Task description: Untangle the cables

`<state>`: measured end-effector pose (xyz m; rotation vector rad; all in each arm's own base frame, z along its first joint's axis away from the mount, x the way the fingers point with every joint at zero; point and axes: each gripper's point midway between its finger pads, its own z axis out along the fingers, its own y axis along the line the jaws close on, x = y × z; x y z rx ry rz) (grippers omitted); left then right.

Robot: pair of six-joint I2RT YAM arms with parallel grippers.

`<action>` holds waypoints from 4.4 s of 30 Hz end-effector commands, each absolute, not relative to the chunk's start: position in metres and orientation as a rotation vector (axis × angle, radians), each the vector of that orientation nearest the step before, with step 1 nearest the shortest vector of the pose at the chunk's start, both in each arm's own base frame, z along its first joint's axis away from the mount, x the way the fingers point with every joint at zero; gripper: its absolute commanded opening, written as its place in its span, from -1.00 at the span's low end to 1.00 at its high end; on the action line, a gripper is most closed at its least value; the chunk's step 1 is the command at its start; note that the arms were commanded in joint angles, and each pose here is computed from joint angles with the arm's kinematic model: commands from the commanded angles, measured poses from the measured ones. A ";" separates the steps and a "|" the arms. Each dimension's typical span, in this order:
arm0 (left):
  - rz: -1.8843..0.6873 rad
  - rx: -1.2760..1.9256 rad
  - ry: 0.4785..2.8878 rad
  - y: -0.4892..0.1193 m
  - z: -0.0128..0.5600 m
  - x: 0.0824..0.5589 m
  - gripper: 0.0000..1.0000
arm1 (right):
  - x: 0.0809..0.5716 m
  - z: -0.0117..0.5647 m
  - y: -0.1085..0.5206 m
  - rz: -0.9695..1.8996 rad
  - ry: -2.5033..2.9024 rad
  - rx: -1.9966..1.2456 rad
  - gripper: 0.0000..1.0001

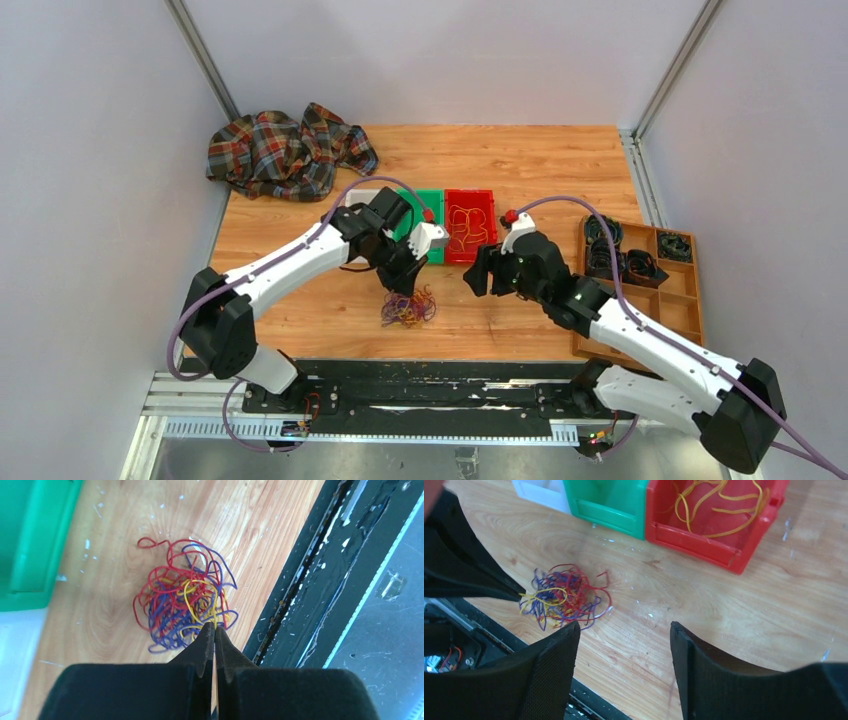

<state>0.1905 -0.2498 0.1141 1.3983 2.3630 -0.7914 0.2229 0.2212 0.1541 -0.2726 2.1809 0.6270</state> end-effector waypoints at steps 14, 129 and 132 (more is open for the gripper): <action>-0.819 1.337 2.145 -0.261 0.231 0.196 -0.99 | 0.207 0.227 0.295 0.925 1.823 -0.545 0.60; -0.532 0.988 1.346 -0.236 0.500 0.224 -0.99 | 0.243 0.257 0.267 0.570 1.717 -0.420 0.69; -0.572 1.015 1.412 -0.249 0.476 0.232 -0.99 | 0.247 0.265 0.255 0.549 1.702 -0.366 0.69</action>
